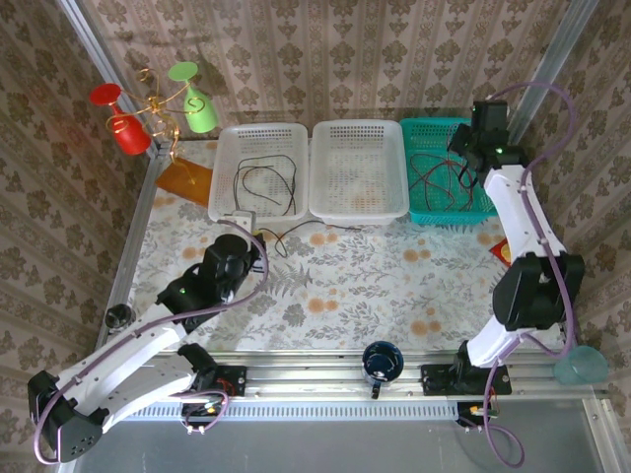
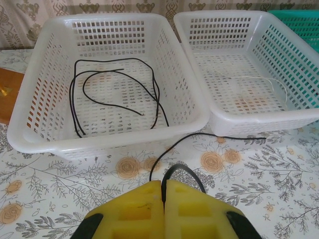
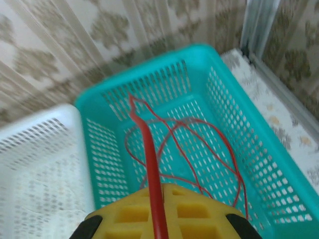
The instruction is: Untangle the cables
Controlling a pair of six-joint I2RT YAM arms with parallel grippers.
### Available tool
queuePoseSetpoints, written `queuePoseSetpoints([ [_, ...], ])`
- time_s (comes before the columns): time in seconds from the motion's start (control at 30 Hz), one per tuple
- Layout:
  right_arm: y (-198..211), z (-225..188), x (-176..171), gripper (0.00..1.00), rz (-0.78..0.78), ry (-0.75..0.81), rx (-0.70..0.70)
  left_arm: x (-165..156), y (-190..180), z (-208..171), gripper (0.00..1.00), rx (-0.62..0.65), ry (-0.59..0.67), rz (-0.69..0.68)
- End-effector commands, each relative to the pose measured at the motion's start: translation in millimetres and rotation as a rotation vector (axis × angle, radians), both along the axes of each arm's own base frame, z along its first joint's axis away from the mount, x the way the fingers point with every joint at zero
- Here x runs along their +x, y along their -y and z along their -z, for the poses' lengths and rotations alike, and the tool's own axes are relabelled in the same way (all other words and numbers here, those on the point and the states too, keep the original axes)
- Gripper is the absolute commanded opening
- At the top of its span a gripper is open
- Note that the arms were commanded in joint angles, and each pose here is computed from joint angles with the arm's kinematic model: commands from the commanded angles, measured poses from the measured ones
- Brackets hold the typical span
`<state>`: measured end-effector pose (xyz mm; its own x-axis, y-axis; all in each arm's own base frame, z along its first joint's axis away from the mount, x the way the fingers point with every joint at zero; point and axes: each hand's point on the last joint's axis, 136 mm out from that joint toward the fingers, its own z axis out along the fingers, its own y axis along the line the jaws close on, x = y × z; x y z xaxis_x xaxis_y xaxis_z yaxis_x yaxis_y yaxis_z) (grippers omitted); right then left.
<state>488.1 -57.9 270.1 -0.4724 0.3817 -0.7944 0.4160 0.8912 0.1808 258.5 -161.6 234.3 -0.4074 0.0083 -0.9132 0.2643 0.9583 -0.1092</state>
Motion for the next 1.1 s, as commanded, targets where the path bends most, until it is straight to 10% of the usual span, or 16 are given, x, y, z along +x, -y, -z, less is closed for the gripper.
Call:
queuePoseSetpoints([
  [0.0,11.4,34.1,9.8,0.00,0.056,-0.042,-0.005,0.5,0.3,-0.3,0.00,-0.014,0.006,-0.014],
  [0.5,8.4,190.4,16.0,0.00,0.045,-0.446,0.091,-4.6,0.2,-6.5,0.00,-0.010,0.012,-0.008],
  [1.07,17.3,206.1,49.8,0.00,0.058,-0.490,0.125,-10.0,-1.5,-10.6,0.00,0.007,0.018,-0.009],
])
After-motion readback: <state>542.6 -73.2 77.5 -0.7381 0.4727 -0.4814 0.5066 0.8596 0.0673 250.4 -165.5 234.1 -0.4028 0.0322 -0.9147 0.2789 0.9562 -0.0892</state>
